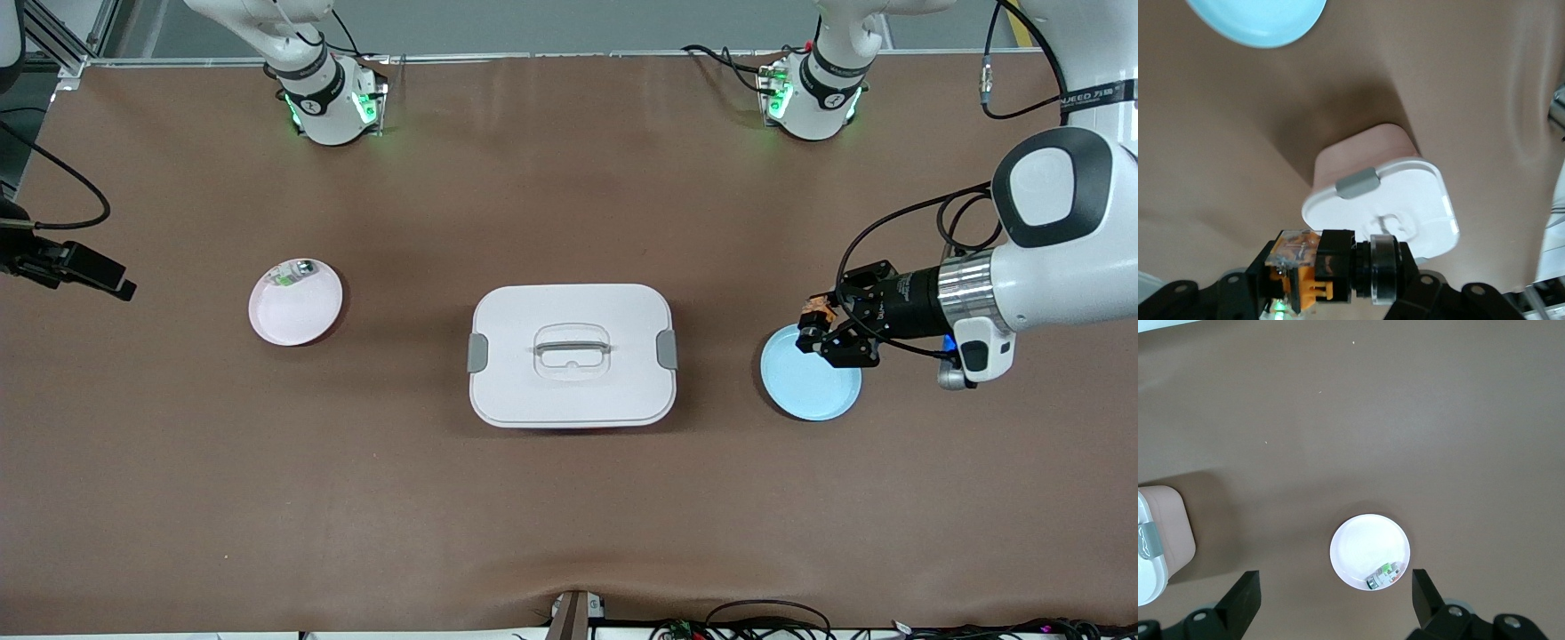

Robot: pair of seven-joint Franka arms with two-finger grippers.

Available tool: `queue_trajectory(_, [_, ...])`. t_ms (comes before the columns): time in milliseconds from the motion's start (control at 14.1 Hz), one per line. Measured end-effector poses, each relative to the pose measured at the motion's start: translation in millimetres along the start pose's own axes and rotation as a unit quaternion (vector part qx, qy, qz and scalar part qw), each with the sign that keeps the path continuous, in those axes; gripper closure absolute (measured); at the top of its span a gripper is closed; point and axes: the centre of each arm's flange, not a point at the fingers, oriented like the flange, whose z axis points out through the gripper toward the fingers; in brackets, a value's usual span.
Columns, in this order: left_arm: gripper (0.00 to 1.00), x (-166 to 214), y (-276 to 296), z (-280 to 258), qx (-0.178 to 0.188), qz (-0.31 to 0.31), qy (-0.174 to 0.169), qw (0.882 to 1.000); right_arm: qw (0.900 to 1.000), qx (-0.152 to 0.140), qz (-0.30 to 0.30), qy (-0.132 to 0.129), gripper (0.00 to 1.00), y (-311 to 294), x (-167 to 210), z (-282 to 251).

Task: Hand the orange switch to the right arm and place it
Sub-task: 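Lift the switch with the left gripper and carry it toward the box, then bring the switch above the box while the right gripper reaches toward it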

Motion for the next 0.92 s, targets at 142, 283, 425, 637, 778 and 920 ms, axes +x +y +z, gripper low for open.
queue_trajectory(142, [0.28, -23, 6, -2, -0.007, -0.049, -0.008, 0.999, 1.000, 0.001, -0.002, 0.001, 0.00, -2, 0, 0])
queue_trajectory(283, [0.28, -50, 13, 6, -0.013, -0.091, -0.014, 0.996, 1.000, 0.005, -0.007, 0.002, 0.00, -8, -1, 0])
queue_trajectory(425, [0.28, -80, 21, 21, -0.026, -0.124, -0.019, 0.992, 1.000, 0.010, -0.026, 0.000, 0.00, -24, -3, 1])
queue_trajectory(637, [0.28, -125, 28, 42, -0.044, -0.156, -0.028, 0.986, 0.996, 0.041, -0.077, -0.014, 0.00, -57, -9, 8])
queue_trajectory(778, [0.28, -155, 29, 60, -0.047, -0.165, -0.029, 0.985, 0.991, 0.088, -0.092, -0.036, 0.00, -79, -15, 15])
queue_trajectory(920, [0.28, -186, 28, 80, -0.047, -0.166, -0.025, 0.985, 0.982, 0.147, -0.102, -0.057, 0.00, -103, -21, 21])
